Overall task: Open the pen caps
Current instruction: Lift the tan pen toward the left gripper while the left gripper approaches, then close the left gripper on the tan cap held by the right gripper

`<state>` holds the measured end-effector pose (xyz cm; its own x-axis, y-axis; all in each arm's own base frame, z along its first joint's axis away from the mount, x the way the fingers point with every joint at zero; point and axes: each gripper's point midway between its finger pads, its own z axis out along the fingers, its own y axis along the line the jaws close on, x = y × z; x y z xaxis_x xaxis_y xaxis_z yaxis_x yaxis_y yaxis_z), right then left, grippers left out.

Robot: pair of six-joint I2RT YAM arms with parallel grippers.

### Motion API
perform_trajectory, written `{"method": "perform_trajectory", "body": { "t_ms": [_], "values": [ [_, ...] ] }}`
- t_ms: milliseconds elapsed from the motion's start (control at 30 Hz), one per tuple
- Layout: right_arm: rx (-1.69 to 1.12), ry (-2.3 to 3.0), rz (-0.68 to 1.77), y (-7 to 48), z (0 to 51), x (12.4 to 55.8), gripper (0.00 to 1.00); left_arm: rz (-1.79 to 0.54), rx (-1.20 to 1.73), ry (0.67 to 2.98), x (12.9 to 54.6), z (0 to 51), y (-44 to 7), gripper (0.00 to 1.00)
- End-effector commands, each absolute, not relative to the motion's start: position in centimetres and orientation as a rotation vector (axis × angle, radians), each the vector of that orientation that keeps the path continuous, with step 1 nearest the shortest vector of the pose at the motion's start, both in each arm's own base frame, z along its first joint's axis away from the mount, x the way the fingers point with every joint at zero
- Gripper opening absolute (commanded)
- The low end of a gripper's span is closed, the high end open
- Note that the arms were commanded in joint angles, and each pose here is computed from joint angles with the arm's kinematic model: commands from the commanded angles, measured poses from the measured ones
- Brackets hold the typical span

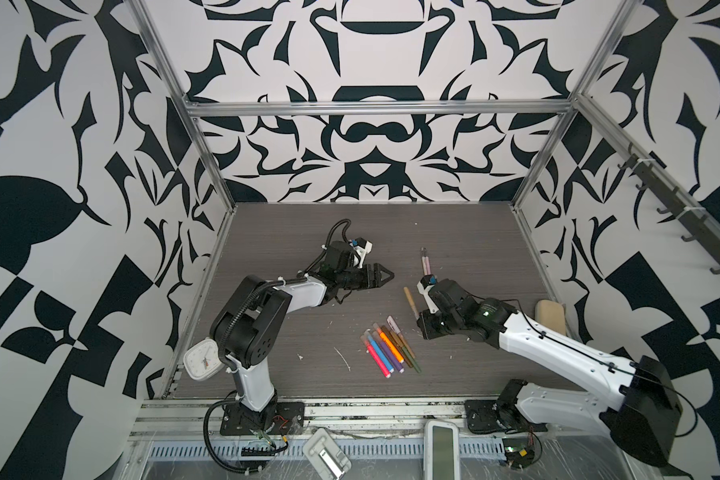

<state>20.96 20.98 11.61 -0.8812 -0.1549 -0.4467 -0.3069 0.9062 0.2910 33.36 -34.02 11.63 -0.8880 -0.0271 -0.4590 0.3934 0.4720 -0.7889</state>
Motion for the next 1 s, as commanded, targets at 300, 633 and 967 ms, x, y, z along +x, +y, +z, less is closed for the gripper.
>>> {"method": "perform_trajectory", "body": {
  "t_ms": [300,633,967],
  "values": [
    [-0.295,2.469,0.394,22.4,14.6,26.5,0.0,-1.861,0.313,2.186,31.0,14.9,-37.7,0.5],
    [-0.305,2.451,0.41,22.7,14.7,26.7,0.0,-2.009,0.249,2.133,31.4,14.8,-38.4,0.4],
    [-0.314,2.479,0.432,23.2,13.9,26.5,0.0,-1.991,0.257,2.149,31.4,14.6,-38.4,0.23]
  ]
}}
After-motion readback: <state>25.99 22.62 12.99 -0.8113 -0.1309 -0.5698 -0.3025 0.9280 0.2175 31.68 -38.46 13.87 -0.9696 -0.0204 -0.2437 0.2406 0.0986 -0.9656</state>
